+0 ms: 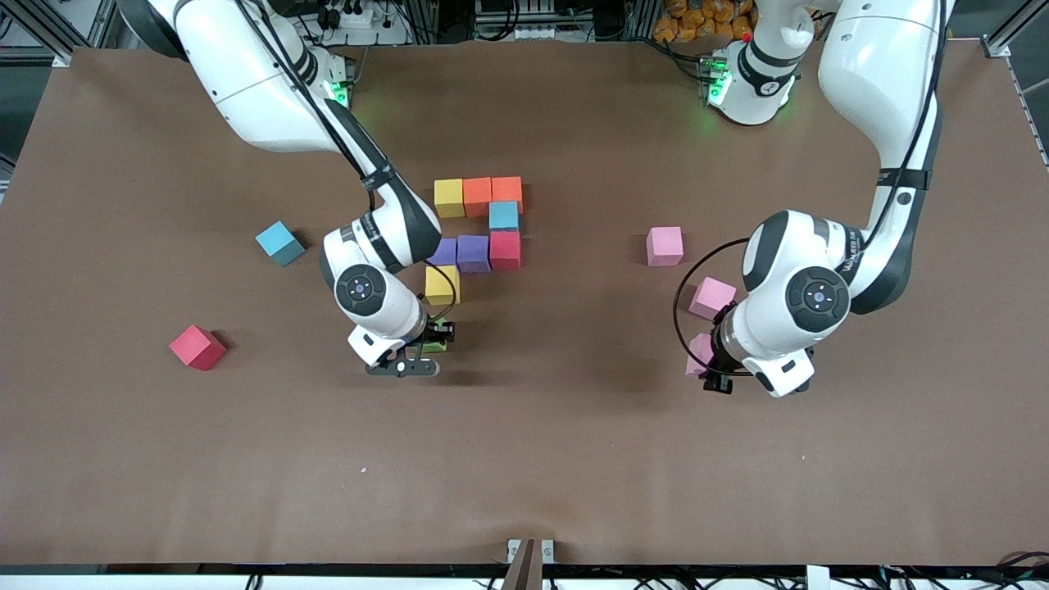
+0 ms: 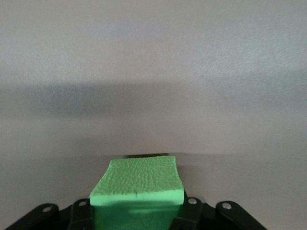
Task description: Form number 2 with 11 blocks
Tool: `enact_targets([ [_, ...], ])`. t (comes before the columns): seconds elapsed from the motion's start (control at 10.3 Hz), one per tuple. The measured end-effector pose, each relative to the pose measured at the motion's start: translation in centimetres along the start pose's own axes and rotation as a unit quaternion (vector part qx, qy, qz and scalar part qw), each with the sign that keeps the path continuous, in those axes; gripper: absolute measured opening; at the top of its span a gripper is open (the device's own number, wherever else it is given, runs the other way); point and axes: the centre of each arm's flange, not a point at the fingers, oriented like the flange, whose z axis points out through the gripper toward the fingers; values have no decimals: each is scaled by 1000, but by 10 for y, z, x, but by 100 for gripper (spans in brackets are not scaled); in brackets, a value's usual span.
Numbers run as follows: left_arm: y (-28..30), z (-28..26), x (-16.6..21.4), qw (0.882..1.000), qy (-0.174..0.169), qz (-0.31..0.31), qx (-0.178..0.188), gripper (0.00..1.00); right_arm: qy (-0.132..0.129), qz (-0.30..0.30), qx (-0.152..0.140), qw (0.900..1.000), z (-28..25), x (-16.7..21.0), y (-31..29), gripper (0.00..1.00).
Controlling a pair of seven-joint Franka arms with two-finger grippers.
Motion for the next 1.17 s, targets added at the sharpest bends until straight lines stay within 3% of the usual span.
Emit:
enact_targets([
  [1.17,-4,8,-20,1000,-1,-25,7,63,-9,-29,-6,1000,10,-32,-27,53],
])
